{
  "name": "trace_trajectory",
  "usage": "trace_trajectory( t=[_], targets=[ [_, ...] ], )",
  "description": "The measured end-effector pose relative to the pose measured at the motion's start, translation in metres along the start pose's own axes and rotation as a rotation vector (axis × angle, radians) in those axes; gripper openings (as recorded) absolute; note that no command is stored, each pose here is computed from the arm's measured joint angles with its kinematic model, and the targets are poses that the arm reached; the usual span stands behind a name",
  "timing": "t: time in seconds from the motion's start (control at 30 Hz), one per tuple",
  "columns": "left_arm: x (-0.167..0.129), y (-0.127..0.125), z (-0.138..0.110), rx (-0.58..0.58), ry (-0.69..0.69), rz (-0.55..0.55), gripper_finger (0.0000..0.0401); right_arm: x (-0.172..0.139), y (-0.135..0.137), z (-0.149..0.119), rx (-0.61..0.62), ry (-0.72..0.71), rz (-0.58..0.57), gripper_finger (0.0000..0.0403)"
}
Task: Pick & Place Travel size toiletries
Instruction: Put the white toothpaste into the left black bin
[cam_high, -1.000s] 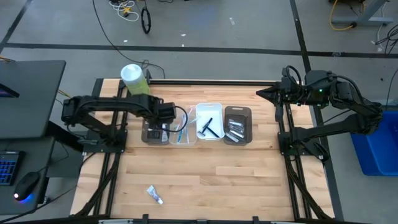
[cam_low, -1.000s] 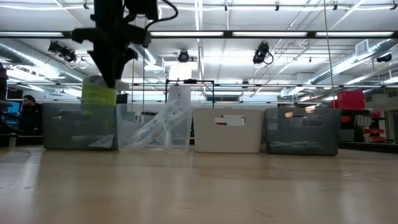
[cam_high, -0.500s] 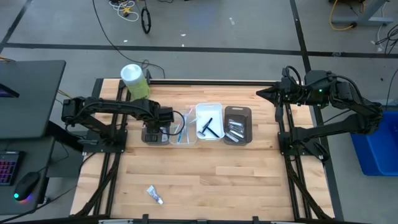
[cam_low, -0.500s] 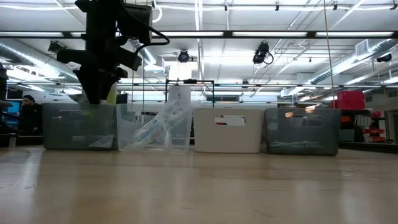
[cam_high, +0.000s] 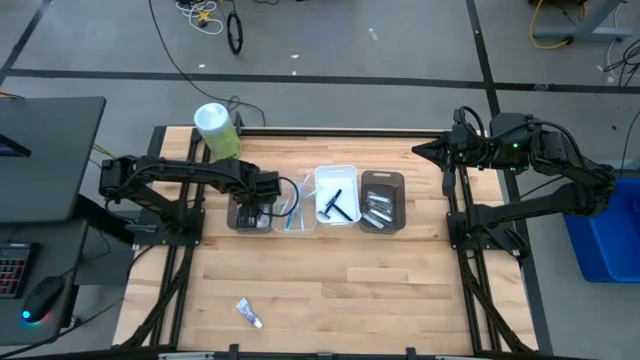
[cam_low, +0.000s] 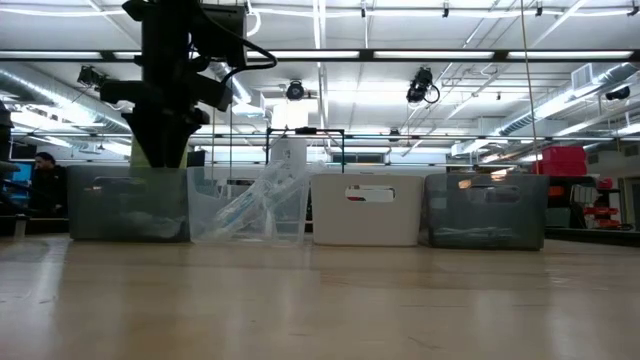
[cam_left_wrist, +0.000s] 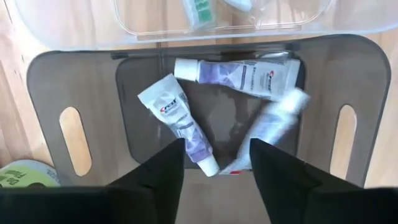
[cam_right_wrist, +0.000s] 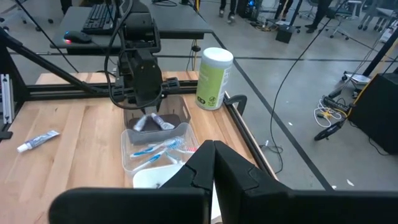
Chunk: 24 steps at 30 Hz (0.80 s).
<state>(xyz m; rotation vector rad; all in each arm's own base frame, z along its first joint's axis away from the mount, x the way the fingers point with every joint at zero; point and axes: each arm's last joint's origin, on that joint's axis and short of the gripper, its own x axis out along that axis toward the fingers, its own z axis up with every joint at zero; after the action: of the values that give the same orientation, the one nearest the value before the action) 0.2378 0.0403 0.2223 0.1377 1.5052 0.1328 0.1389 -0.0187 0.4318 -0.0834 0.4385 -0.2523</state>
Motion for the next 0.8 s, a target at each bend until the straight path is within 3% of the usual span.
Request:
trace_trajectory(
  t=[0.23,0.8],
  targets=[
    [0.000,-0.002,0.000,-0.038,0.000,-0.030,0.0213,0.000,0.000,0.000,0.000,0.000,0.000,0.0014],
    [-0.051,-0.034,0.001,-0.035,-0.205,-0.109,0.0148,0.000,0.000,0.000,0.001,-0.003,0.005,0.0014]
  ],
)
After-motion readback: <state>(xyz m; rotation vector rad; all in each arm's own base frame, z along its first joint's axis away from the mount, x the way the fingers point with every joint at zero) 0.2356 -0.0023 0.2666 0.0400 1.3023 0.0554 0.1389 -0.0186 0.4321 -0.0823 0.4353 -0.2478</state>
